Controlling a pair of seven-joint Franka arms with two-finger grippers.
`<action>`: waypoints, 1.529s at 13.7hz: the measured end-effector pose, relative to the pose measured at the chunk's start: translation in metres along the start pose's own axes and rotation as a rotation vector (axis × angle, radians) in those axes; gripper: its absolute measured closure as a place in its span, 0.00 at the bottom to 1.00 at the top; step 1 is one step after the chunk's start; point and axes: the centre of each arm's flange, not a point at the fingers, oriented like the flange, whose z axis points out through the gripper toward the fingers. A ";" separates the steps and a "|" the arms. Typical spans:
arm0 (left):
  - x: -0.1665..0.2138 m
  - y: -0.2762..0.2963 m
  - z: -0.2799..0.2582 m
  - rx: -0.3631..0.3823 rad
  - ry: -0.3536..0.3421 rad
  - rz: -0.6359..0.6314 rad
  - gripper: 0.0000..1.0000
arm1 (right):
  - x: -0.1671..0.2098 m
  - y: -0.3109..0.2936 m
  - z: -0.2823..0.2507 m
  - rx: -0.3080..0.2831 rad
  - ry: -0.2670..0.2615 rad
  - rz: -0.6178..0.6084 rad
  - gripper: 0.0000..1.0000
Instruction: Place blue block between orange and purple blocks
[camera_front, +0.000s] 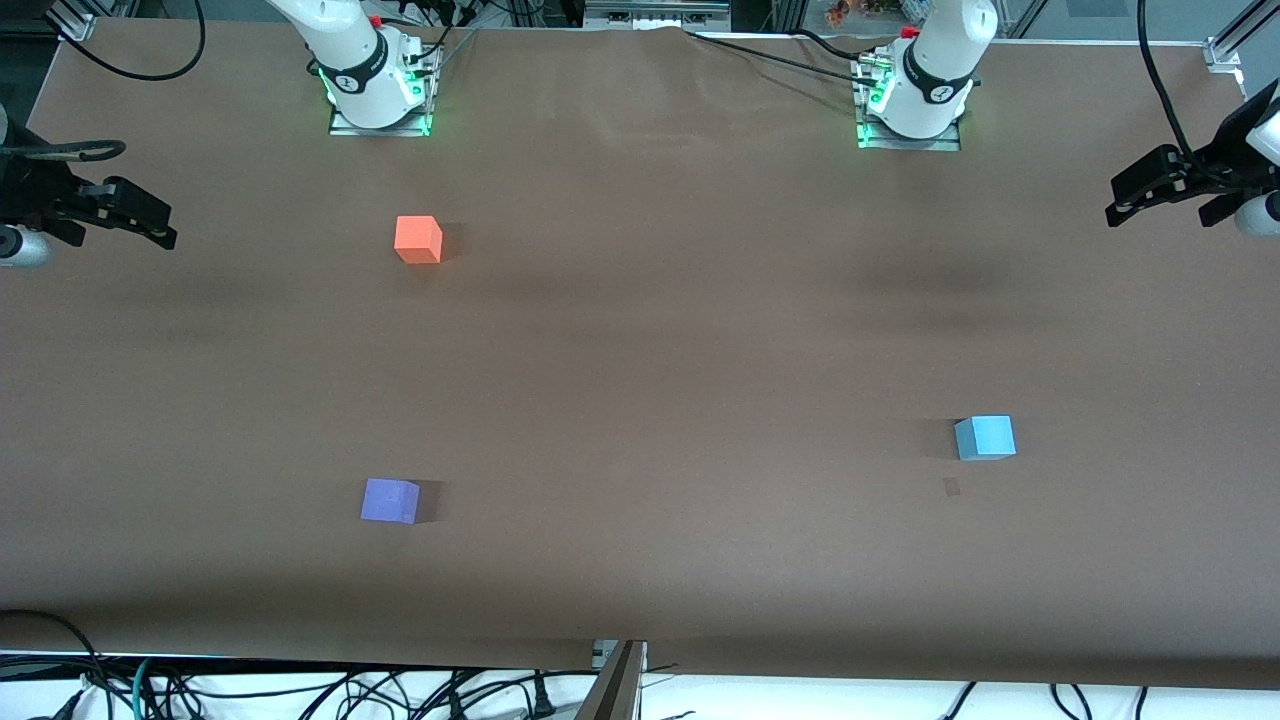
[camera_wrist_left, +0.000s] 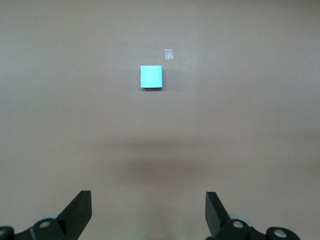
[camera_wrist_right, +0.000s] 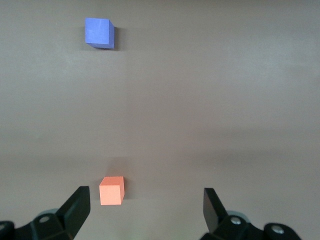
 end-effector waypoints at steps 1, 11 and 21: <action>0.000 0.000 0.000 0.000 0.000 0.000 0.00 | 0.000 0.000 0.000 0.000 0.000 0.000 0.00; 0.002 -0.002 -0.007 -0.001 0.017 -0.005 0.00 | 0.000 0.000 0.000 0.000 0.000 0.000 0.00; 0.002 -0.001 -0.006 -0.001 0.013 -0.004 0.00 | 0.000 0.000 0.000 0.000 0.000 0.001 0.00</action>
